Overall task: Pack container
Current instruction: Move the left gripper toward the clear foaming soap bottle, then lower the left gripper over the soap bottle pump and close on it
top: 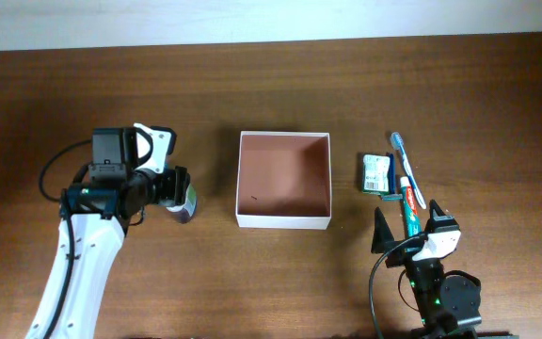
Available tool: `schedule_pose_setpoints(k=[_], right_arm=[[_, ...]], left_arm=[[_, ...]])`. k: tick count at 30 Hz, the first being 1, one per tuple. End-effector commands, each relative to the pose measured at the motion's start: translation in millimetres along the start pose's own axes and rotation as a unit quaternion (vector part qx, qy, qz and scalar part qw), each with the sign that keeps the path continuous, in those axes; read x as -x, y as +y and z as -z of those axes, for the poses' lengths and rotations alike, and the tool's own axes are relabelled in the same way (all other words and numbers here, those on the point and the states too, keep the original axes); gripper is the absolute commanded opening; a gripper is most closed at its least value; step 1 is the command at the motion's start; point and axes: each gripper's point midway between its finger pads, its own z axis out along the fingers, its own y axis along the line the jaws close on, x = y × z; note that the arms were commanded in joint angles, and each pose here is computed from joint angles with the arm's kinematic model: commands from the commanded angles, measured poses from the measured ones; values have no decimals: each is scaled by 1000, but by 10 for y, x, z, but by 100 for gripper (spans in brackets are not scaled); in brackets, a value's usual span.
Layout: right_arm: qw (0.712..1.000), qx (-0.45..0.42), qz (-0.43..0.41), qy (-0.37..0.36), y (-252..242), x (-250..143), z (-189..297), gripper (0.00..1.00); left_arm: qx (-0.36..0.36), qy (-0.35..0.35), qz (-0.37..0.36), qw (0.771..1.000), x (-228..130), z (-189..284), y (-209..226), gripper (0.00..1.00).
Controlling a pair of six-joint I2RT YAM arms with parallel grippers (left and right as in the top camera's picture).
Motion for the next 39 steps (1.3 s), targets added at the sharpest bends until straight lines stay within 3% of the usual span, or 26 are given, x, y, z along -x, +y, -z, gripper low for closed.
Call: schedule_pose_setpoints(k=[1,11,17,30,39], right_arm=[[1000,3,0,1,13,-18,3,98],[1000,3,0,1,13,-18,3,98],[1000,3,0,1,13,-18,3,98],[1000,3,0,1,13,-18,3,98],[1000,3,0,1,13,-18,3,98]], left_arm=[[2,6,-1,1000,12,-57,35,68],[-4,10,-1,1000,19,-146,31,65],[-5,9,-1,1000,24,-147,28,53],[-21,5,-1,1000,42,-143,-29,39],[-20,0,-2,1000,68,-138,-26,34]])
